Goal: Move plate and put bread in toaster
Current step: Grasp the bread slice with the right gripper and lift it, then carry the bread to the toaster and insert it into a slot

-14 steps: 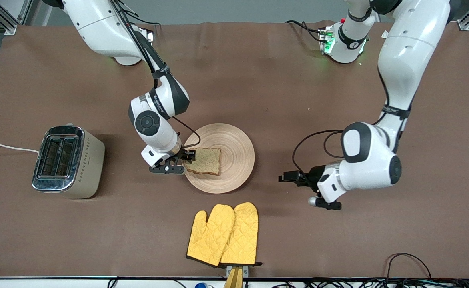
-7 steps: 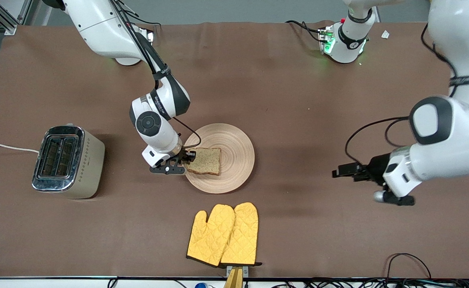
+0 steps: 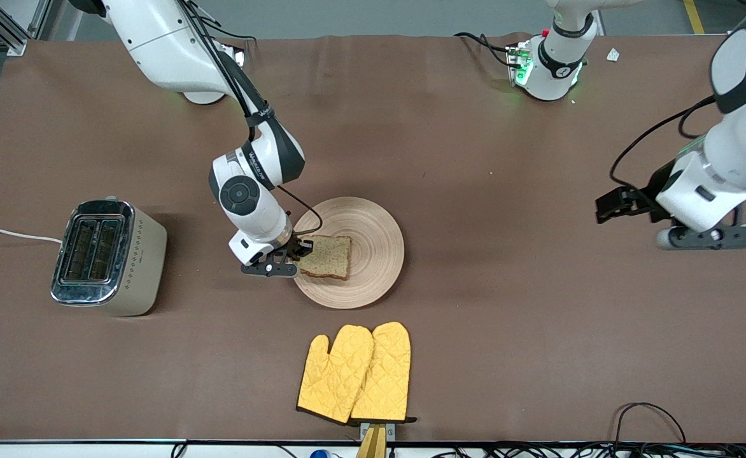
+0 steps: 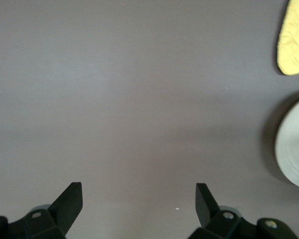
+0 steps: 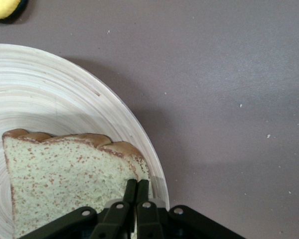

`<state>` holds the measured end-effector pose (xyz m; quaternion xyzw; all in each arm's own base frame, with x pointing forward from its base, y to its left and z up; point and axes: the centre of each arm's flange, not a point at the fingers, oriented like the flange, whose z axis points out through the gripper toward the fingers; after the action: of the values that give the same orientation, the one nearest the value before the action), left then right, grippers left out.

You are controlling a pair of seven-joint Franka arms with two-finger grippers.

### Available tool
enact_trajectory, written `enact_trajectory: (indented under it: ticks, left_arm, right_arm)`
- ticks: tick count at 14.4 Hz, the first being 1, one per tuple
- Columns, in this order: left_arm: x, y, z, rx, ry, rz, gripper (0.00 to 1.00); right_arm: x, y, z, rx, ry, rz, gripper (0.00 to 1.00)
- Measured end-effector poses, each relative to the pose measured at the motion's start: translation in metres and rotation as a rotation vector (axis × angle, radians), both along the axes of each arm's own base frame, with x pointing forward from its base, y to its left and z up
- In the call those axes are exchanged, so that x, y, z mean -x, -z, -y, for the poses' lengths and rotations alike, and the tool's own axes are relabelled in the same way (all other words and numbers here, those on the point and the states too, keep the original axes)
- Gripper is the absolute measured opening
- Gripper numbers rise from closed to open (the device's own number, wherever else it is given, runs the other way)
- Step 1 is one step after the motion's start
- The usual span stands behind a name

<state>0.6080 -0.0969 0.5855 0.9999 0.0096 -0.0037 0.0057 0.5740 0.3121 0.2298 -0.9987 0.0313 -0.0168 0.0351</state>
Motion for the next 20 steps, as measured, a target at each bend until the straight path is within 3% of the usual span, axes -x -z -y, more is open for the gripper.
enact_trajectory:
  ticks: [5,8,11,13,17,20]
  left_arm:
    - [0.032,-0.063,-0.051,-0.031,-0.086,0.048,1.0]
    - [0.043,-0.081,-0.064,-0.039,-0.098,0.05,1.0]
    - [0.047,-0.084,-0.077,-0.049,-0.05,0.043,1.0]
    - [0.047,-0.081,-0.085,-0.055,-0.042,0.031,1.0]
    - [0.048,-0.069,-0.081,-0.049,-0.032,0.0,1.0]
    - [0.05,-0.064,-0.069,-0.044,-0.012,-0.014,1.0]
  right_arm:
    - [-0.002,-0.002,0.0,0.005,0.0,-0.009,0.02]
    - [-0.021,-0.046,0.003,0.091,-0.016,-0.101,0.02]
    - [-0.038,-0.118,0.015,0.239,-0.022,-0.14,0.02]
    - [-0.044,-0.141,0.033,0.346,-0.023,-0.139,0.02]
    - [-0.046,-0.147,0.079,0.696,-0.094,-0.163,0.02]
    - [-0.048,-0.162,0.105,0.878,-0.161,-0.218,0.02]
